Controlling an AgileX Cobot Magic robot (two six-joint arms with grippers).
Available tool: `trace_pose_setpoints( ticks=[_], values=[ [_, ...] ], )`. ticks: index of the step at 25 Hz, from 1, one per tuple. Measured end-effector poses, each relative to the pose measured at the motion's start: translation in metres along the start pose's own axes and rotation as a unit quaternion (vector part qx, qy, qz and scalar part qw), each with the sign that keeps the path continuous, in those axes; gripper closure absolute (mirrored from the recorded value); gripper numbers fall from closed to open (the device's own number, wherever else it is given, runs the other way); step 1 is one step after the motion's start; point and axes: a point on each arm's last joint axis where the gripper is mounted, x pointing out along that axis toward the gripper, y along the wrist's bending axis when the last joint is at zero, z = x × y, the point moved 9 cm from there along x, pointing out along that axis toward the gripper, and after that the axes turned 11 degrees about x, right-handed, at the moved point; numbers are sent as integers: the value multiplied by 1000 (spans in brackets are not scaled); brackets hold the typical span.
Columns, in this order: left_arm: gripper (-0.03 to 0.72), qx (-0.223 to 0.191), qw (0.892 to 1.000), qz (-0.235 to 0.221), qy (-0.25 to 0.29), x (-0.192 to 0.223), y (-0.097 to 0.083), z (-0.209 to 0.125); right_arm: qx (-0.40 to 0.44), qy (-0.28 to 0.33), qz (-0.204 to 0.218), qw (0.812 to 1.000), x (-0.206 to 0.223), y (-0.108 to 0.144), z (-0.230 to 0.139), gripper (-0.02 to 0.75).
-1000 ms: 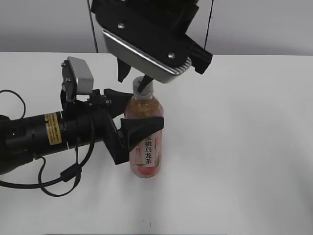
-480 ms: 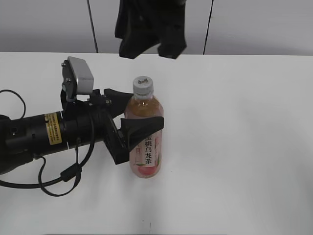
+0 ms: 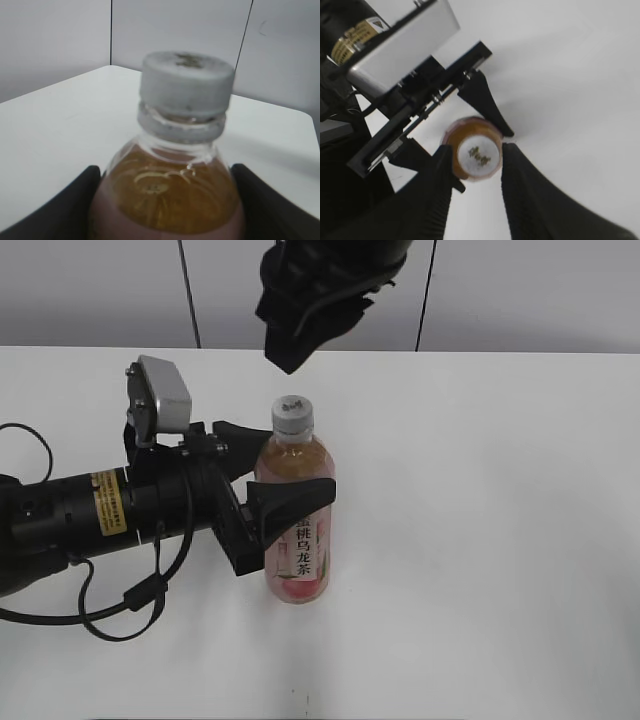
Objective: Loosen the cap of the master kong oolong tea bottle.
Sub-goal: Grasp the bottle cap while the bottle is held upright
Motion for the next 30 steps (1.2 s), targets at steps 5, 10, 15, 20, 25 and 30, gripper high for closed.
trace_pose_setpoints(
  ticks=[5,10,15,20,25,30],
  values=[
    [221,0,1000,0,0,0,0,0,145,20,-44,988,-1,-15,-10,241],
    [221,0,1000,0,0,0,0,0,234,18,-34,972,0,-10,-9,108],
    [221,0,1000,0,0,0,0,0,287,15,-4,958,0,0,-6,131],
    [221,0,1000,0,0,0,0,0,321,21,-3,947,5,0,-7,164],
    [221,0,1000,0,0,0,0,0,333,51,-3,941,31,-1,-12,164],
    [221,0,1000,0,0,0,0,0,336,69,-4,939,46,-3,-16,166]
  ],
)
